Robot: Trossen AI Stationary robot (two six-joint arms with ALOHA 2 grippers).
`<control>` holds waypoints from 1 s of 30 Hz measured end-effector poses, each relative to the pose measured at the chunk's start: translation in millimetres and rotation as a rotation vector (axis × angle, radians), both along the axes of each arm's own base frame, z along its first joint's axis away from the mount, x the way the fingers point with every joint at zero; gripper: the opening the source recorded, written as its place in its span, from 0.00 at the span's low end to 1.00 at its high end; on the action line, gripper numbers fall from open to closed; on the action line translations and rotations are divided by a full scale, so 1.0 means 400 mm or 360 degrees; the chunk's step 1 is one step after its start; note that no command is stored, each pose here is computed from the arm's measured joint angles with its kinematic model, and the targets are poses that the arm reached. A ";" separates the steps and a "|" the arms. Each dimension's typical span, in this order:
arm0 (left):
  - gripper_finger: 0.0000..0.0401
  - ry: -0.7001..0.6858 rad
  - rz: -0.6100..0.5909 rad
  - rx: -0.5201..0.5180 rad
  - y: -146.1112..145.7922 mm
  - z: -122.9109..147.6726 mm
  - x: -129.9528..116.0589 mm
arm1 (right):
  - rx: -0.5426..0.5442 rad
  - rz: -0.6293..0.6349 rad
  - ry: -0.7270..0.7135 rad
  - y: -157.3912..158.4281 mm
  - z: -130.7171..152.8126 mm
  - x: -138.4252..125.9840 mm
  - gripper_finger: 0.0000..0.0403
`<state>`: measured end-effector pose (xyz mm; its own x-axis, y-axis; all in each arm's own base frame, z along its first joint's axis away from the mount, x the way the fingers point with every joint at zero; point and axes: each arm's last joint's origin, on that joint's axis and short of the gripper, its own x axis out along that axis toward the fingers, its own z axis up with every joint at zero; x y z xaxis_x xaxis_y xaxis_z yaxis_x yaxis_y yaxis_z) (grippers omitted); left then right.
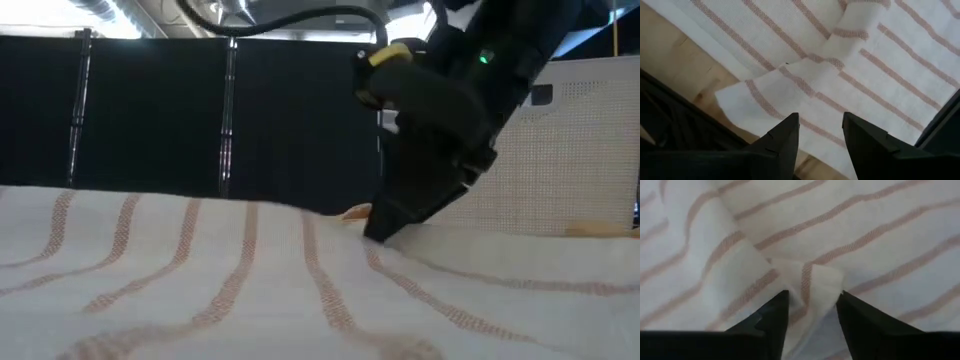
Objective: Fold towel
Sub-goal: Fold the white towel
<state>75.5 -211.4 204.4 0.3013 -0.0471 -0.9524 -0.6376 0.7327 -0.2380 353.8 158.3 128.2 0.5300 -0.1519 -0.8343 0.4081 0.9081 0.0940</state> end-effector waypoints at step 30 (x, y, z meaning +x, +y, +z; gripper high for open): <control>0.33 -0.0057 0.0261 0.0310 0.055 -0.029 0.093 | -0.0610 0.0225 -0.0014 0.141 0.133 -0.216 0.01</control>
